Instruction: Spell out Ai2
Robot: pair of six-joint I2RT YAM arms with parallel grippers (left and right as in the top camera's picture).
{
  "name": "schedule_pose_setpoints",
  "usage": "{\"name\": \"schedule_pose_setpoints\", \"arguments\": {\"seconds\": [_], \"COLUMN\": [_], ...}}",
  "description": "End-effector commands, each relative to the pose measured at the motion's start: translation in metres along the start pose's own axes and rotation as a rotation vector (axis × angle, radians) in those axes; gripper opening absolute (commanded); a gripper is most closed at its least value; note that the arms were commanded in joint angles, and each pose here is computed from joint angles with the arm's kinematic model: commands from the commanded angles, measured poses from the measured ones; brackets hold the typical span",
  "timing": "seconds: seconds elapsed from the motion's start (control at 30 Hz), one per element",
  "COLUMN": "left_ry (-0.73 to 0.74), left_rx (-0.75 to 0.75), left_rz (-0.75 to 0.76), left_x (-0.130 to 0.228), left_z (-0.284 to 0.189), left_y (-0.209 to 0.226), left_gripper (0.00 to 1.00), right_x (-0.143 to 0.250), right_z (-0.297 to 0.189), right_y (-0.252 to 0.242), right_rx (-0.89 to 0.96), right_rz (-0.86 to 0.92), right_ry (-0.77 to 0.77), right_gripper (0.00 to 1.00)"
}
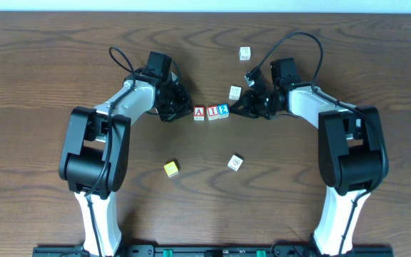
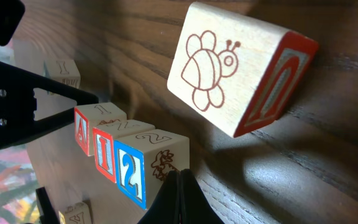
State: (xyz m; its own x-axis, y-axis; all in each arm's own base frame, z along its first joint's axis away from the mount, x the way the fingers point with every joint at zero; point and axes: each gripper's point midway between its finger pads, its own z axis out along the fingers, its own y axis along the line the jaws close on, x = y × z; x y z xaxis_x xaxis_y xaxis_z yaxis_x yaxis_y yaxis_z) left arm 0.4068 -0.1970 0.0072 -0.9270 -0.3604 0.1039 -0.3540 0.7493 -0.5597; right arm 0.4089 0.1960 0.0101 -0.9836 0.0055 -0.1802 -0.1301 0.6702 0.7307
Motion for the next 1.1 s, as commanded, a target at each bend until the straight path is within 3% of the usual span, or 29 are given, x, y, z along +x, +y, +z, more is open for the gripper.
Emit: {"name": "schedule_pose_setpoints", "arguments": {"seconds": [0.0,1.07], "left_ry": [0.028,0.024], "left_rx": [0.003,0.009], "left_rz": [-0.004,-0.006], "left_x": [0.006,0.01], "left_z": [0.007,0.012], "left_y": [0.002,-0.006], "left_gripper": [0.06,0.06], "right_x": [0.001,0.011], "right_z": [0.001,0.004], "right_y": [0.001,0.007], "right_rx": [-0.001,-0.024], "right_rz": [0.012,0.041], "right_ry": [0.004,0.045], "right_gripper": [0.01,0.01]}}
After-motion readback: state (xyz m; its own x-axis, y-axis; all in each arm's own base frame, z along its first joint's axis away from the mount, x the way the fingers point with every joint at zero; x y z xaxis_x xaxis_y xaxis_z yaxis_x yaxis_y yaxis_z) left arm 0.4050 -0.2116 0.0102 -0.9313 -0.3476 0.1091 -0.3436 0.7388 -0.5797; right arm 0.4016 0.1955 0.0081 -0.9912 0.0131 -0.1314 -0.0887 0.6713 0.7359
